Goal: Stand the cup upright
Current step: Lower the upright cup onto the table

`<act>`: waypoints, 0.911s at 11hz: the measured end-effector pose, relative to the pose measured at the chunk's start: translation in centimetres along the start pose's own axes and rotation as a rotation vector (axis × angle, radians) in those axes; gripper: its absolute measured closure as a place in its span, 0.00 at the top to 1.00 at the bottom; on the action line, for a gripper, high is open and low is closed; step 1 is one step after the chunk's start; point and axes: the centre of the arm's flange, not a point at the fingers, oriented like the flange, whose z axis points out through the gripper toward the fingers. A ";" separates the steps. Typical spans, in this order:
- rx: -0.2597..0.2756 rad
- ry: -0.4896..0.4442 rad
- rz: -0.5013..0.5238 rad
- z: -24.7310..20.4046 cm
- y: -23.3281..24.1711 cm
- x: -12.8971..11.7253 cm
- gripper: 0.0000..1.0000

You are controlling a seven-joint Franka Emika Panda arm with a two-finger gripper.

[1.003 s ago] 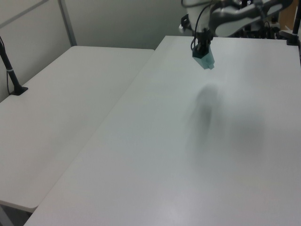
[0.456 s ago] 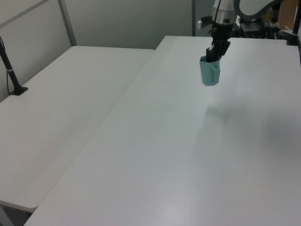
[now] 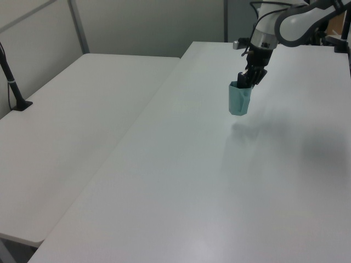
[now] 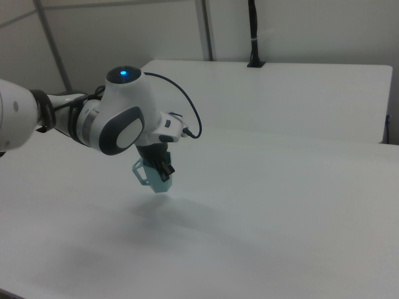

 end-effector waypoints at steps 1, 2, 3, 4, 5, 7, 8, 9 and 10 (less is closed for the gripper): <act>-0.002 -0.002 0.001 0.2 0.1 0.0 0.09; -0.008 -0.008 0.004 0.6 0.3 0.0 0.09; -0.016 -0.016 0.006 1.2 0.4 0.0 0.09; -0.025 -0.027 0.007 2.0 0.6 0.0 0.09; -0.038 -0.036 0.002 2.7 0.7 -0.1 0.09; -0.058 -0.051 -0.004 4.0 0.9 -0.2 0.09; -0.061 -0.053 -0.005 4.3 0.9 -0.1 0.09; -0.060 -0.050 -0.005 4.2 0.9 0.0 0.09; -0.059 -0.045 -0.002 4.0 1.0 0.2 0.13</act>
